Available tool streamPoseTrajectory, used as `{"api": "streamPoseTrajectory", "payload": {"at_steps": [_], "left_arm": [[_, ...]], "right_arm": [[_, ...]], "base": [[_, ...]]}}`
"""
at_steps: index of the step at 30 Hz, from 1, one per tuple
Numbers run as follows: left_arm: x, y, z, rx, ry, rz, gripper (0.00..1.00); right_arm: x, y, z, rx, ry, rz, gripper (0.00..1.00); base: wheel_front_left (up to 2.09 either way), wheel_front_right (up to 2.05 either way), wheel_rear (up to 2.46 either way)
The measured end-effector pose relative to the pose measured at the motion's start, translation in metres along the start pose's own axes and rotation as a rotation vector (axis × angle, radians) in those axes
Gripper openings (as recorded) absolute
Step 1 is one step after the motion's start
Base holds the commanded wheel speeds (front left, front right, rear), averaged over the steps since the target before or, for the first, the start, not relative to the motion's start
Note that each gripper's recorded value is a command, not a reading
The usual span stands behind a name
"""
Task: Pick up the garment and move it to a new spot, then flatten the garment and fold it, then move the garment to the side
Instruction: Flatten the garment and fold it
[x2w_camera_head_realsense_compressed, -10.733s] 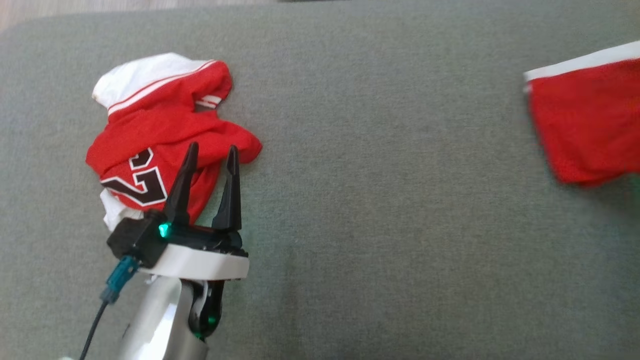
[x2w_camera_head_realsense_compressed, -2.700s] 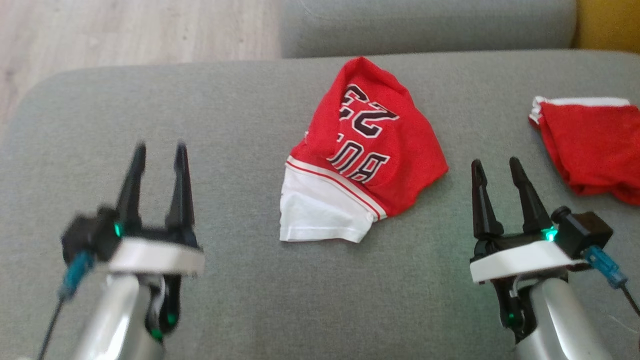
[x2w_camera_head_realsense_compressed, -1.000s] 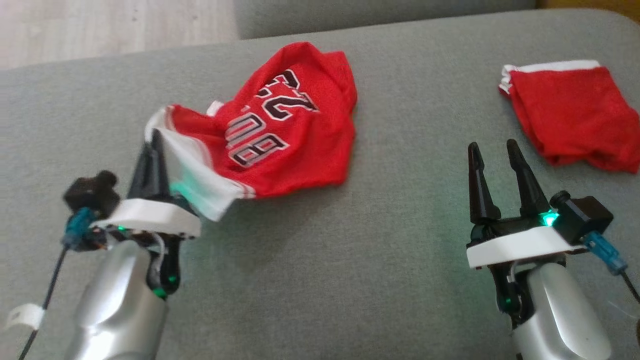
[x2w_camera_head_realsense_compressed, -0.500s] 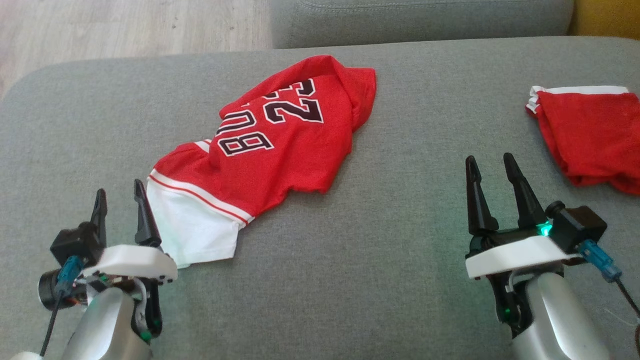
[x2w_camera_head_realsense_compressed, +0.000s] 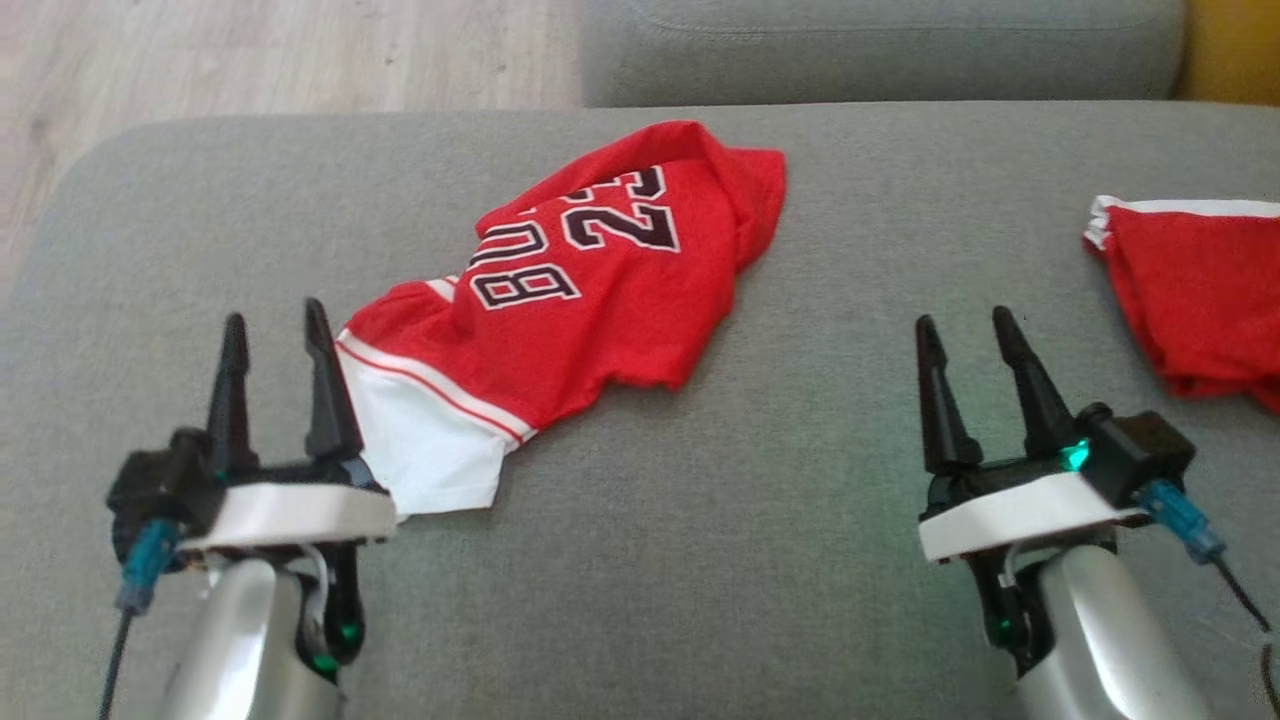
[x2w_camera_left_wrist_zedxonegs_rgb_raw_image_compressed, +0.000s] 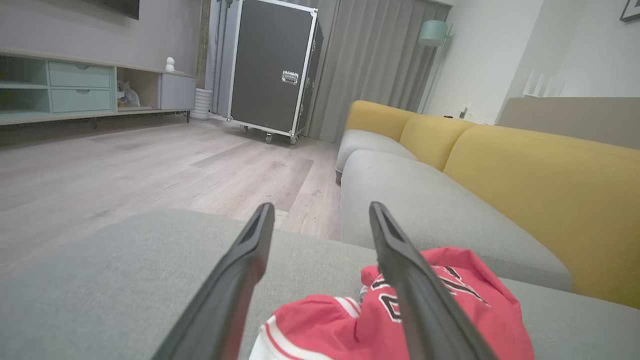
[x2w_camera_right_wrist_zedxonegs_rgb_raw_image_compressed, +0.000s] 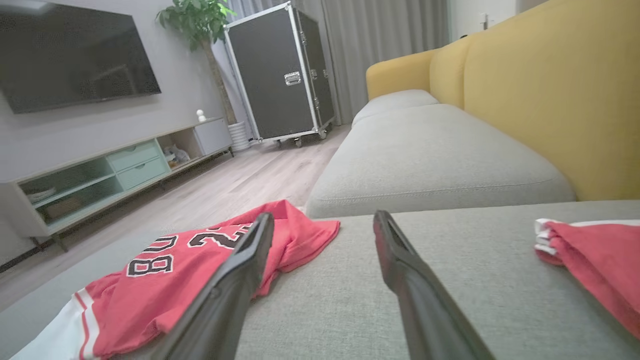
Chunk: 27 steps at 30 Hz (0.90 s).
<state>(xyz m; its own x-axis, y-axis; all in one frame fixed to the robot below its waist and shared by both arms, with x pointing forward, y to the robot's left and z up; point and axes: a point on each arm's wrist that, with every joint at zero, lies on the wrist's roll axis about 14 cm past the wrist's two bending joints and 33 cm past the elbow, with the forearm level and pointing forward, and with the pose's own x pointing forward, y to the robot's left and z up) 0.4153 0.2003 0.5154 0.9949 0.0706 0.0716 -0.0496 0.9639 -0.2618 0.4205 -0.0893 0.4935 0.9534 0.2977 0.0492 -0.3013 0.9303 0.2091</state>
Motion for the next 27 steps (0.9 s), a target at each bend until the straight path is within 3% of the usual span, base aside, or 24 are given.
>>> {"api": "streamPoseTrajectory", "payload": {"at_steps": [4,9,15,20,27], "left_arm": [[-0.009,0.002,-0.005,-0.011,0.013,-0.001,1.0],[-0.017,0.011,-0.01,-0.013,0.029,0.027,1.0],[-0.025,0.027,-0.013,-0.013,0.043,0.071,1.0],[-0.025,0.033,-0.01,-0.009,0.035,0.09,1.0],[-0.026,0.039,-0.013,-0.005,0.043,0.109,1.0]], "right_arm": [[0.008,0.028,-0.021,-0.029,0.061,0.094,1.0],[0.015,0.075,-0.078,-0.113,0.31,0.27,1.0],[0.021,0.107,-0.117,-0.197,0.486,0.403,1.0],[0.025,0.106,-0.133,-0.204,0.549,0.408,1.0],[0.044,0.096,-0.133,-0.188,0.518,0.377,1.0]], "base": [[0.0,0.0,0.0],[0.0,0.0,0.0],[0.0,0.0,0.0],[0.0,0.0,0.0],[0.0,0.0,0.0]]}}
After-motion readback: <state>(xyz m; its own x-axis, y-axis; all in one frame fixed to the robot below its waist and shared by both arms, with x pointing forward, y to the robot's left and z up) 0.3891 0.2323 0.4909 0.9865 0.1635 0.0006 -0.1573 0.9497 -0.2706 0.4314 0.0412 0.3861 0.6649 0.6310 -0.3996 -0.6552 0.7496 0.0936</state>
